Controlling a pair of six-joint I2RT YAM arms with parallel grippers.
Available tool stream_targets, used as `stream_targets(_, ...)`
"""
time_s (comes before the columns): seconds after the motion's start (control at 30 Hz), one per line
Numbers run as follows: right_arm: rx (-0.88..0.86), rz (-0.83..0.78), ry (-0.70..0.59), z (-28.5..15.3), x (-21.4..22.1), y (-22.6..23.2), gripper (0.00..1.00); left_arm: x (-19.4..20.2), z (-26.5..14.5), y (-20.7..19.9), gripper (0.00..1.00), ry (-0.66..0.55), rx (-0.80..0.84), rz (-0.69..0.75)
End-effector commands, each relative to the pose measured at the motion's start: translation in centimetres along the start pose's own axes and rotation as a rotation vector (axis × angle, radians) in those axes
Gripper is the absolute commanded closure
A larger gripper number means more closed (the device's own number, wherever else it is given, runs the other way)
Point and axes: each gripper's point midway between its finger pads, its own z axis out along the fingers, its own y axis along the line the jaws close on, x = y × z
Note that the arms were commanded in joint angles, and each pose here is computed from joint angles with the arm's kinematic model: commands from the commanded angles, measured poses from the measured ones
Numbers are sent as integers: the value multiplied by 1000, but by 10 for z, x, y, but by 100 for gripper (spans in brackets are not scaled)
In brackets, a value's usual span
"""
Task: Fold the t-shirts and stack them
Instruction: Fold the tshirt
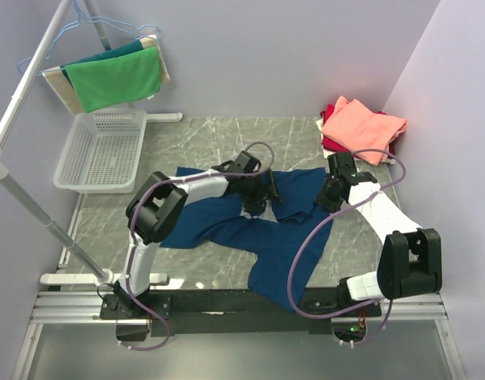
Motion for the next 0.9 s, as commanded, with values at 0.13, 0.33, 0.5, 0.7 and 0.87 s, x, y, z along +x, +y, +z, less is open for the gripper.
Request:
stream_targets(0.13,-38,-10,-74,-11,-13,6,64,13,-7,-16,12,-48,-72,-48)
stream_targets(0.33,-39,-31,-58,-6,-10,5,64,6,-27,25,8,-149,-265,-75)
stream_targets(0.5,-13,-37,-11,11,-1,1,64,-14,-58,22,7,-272,-305,-32)
stream_targets(0.7,13,-45,39,34,3,1,67,-56,-96,48,5,-413,-393,-46)
stream_targets(0.87,25,-51,56,42,1,4,67,-82,-110,103,5,-430,-524,-103)
